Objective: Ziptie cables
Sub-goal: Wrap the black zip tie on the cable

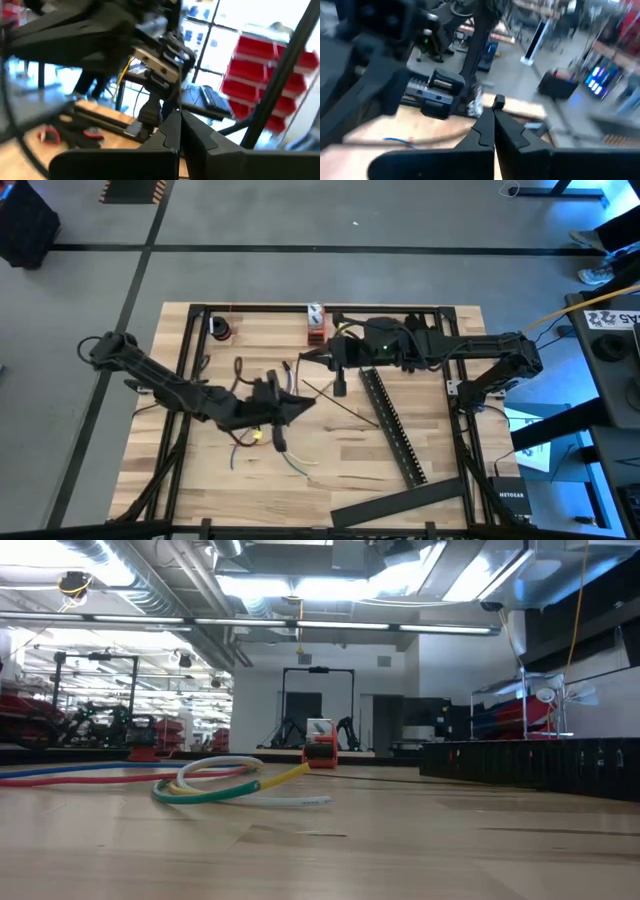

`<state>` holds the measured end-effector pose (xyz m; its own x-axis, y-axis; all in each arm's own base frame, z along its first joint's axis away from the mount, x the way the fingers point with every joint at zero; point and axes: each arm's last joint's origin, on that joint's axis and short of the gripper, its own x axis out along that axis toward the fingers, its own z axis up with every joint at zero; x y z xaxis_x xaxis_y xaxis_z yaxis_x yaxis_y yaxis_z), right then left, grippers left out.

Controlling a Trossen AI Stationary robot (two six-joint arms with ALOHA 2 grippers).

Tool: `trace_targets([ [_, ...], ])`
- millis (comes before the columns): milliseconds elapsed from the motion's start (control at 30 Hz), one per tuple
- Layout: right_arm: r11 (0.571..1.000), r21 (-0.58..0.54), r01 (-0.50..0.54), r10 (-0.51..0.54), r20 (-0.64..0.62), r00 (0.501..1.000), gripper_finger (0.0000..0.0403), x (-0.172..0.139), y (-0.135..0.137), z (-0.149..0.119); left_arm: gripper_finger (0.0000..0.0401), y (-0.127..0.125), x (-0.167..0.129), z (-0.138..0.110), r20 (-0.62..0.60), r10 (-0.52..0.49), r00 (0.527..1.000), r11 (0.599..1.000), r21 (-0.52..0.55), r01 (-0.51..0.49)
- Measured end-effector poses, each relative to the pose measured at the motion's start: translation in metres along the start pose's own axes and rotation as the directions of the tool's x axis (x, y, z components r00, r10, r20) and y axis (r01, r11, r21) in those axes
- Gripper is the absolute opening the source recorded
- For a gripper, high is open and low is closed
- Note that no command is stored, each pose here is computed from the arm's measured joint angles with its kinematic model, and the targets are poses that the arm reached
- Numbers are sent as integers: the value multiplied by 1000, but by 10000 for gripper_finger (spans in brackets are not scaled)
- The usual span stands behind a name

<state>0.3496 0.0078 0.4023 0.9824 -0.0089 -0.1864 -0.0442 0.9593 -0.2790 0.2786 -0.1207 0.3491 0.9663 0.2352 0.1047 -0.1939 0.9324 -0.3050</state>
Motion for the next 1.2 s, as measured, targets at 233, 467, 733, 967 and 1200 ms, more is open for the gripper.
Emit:
trace_targets([
  [233, 990, -81, 115, -108, 89, 990, 0, -1, -17, 7, 0, -6, -31, 15, -19, 66, 998, 981, -183, -68],
  [467, 982, -93, 167, -165, 28, 986, 0, -1, -23, 1, 0, -4, -35, 18, -19, 105, 994, 986, -129, -107],
  [733, 979, 125, 159, -134, -186, 973, 3, -32, -21, -6, 0, 10, -45, 47, 48, 122, 991, 991, 46, -124],
  [967, 711, 694, 113, 108, -267, 958, 87, -32, -18, -35, 0, 24, -41, 61, 76, 59, 995, 937, 340, -81],
  [1200, 276, 952, -129, 311, 39, 950, 199, 22, -8, -93, 0, 31, -31, 59, 48, -43, 998, 768, 640, 3],
])
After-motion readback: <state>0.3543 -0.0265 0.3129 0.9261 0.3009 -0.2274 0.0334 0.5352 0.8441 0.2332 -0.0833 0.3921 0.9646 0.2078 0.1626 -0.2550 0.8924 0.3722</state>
